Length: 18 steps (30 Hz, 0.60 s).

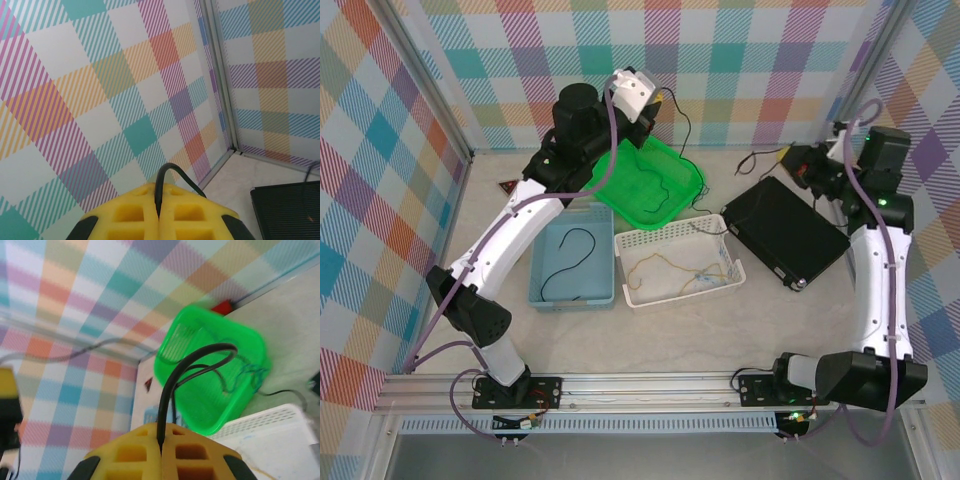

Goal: Untangle the cables

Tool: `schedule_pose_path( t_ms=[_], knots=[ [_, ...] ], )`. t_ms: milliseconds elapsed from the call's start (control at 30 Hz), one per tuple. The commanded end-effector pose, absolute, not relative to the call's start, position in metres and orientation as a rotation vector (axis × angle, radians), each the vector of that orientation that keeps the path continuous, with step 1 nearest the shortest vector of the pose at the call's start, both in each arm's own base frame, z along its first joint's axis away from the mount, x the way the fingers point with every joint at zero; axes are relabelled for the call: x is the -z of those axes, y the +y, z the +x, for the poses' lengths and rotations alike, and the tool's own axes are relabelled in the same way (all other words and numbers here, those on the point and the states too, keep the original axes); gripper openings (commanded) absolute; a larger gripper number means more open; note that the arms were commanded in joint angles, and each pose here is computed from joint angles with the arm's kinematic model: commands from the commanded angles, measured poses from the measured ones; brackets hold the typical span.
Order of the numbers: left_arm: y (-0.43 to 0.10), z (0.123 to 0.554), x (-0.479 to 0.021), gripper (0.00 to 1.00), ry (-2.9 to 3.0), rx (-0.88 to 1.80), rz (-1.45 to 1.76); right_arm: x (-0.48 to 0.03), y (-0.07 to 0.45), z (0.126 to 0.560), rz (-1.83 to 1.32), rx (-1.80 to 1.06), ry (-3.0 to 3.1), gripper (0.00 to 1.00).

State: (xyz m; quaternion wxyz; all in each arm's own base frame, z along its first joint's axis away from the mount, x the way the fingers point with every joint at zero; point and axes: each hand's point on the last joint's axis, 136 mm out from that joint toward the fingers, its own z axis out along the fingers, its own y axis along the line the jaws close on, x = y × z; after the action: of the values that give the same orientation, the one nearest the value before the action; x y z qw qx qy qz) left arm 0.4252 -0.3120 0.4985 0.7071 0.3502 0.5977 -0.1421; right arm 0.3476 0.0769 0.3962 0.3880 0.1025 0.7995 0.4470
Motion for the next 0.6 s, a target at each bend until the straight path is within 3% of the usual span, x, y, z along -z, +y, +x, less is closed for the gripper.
schedule_pose_path(
  t_ms=[0, 333, 567],
  knots=[
    [-0.309, 0.426, -0.512, 0.00, 1.291, 0.324, 0.769, -0.394, 0.126, 0.329, -0.008, -1.201, 2.074, 0.00],
    [-0.297, 0.431, -0.509, 0.00, 1.313, 0.381, 0.739, -0.344, 0.236, 0.347, -0.156, -1.208, 2.137, 0.00],
    [-0.295, 0.434, -0.509, 0.00, 1.317, 0.394, 0.723, -0.322, 0.318, 0.362, -0.090, -1.224, 2.163, 0.00]
  ],
)
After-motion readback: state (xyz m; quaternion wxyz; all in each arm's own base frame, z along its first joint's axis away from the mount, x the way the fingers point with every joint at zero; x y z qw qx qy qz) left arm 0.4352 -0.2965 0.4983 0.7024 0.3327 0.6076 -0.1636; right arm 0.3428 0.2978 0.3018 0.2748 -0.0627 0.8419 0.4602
